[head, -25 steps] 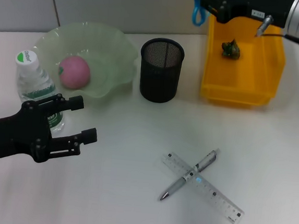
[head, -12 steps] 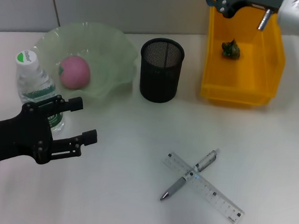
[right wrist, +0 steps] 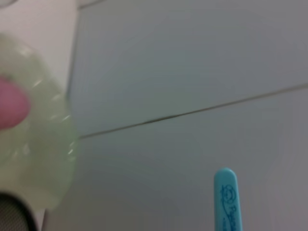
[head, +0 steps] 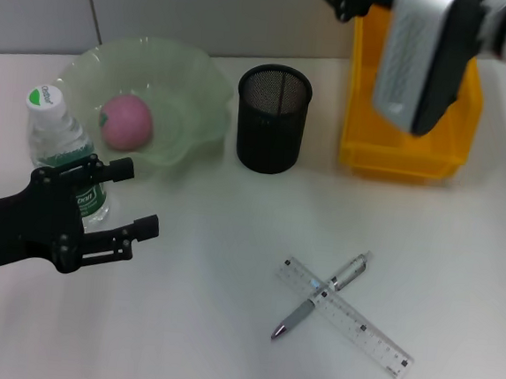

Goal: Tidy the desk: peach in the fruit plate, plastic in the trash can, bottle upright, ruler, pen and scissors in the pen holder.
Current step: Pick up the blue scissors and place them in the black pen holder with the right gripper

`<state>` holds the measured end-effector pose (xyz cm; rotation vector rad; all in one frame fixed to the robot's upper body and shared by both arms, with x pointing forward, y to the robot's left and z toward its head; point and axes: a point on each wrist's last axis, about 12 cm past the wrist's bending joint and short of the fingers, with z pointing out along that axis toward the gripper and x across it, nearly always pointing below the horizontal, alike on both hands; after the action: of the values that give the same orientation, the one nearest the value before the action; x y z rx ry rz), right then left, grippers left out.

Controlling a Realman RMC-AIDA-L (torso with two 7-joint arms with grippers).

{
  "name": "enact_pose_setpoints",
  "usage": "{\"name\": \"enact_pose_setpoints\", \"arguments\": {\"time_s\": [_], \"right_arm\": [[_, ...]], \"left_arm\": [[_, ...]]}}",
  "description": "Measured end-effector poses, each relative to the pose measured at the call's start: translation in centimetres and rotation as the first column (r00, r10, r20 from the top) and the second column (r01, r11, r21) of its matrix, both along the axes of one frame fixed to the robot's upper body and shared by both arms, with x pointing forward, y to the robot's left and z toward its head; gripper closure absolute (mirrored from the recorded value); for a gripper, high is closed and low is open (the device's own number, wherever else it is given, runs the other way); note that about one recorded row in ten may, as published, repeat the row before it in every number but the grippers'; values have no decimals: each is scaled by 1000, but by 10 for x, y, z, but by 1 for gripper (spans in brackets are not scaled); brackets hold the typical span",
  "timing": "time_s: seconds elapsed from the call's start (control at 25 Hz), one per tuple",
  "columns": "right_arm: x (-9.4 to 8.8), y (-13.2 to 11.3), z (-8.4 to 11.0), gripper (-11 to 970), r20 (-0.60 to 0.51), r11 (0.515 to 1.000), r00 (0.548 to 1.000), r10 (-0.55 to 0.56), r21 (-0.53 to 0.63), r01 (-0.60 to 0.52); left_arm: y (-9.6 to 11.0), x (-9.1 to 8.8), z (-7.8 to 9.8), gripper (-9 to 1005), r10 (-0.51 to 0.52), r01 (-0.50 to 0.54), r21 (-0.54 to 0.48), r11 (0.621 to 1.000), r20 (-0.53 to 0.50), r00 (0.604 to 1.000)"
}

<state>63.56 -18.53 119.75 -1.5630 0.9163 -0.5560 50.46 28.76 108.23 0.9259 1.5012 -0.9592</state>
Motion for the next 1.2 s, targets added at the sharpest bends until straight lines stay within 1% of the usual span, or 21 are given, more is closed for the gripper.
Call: {"name": "enact_pose_setpoints", "arguments": {"time_s": [0.12, 0.24, 0.36, 0.48, 0.64, 0.68, 0.76, 0.92, 1.04, 1.2], "right_arm": [[-4, 13, -13, 742, 69, 994, 998, 10, -113, -2], [-9, 24, -27, 742, 139, 973, 990, 16, -232, 17], [-13, 29, -41, 742, 231, 925, 973, 30, -375, 60], [-16, 29, -47, 742, 305, 873, 951, 50, -476, 107], [-19, 31, -51, 742, 376, 806, 922, 89, -571, 156], [-20, 33, -53, 742, 393, 783, 914, 103, -599, 169], [-24, 35, -60, 742, 417, 736, 898, 136, -650, 190], [-32, 40, -77, 742, 437, 661, 878, 192, -720, 214], [-36, 42, -86, 742, 443, 623, 868, 222, -750, 223], [-39, 46, -88, 742, 455, 599, 852, 257, -767, 229]], "left_arm": [[0, -1, -1, 150, -3, 3, 8, 1000, 13, 1000], [-2, -2, -3, 150, -11, 10, 20, 1000, 29, 1000], [-2, -4, -5, 150, -13, 12, 25, 1000, 41, 999], [-3, -4, -10, 150, 0, -2, 41, 999, 59, 998], [-4, -2, -13, 150, 16, -20, 57, 998, 67, 998], [-5, -2, -13, 150, 18, -22, 57, 998, 70, 997], [-5, -2, -15, 150, 22, -26, 56, 998, 77, 997], [-5, -2, -15, 150, 28, -33, 57, 998, 89, 996], [-5, -3, -16, 150, 30, -35, 57, 998, 95, 995], [-7, -6, -20, 150, 39, -44, 45, 998, 117, 992]]}}
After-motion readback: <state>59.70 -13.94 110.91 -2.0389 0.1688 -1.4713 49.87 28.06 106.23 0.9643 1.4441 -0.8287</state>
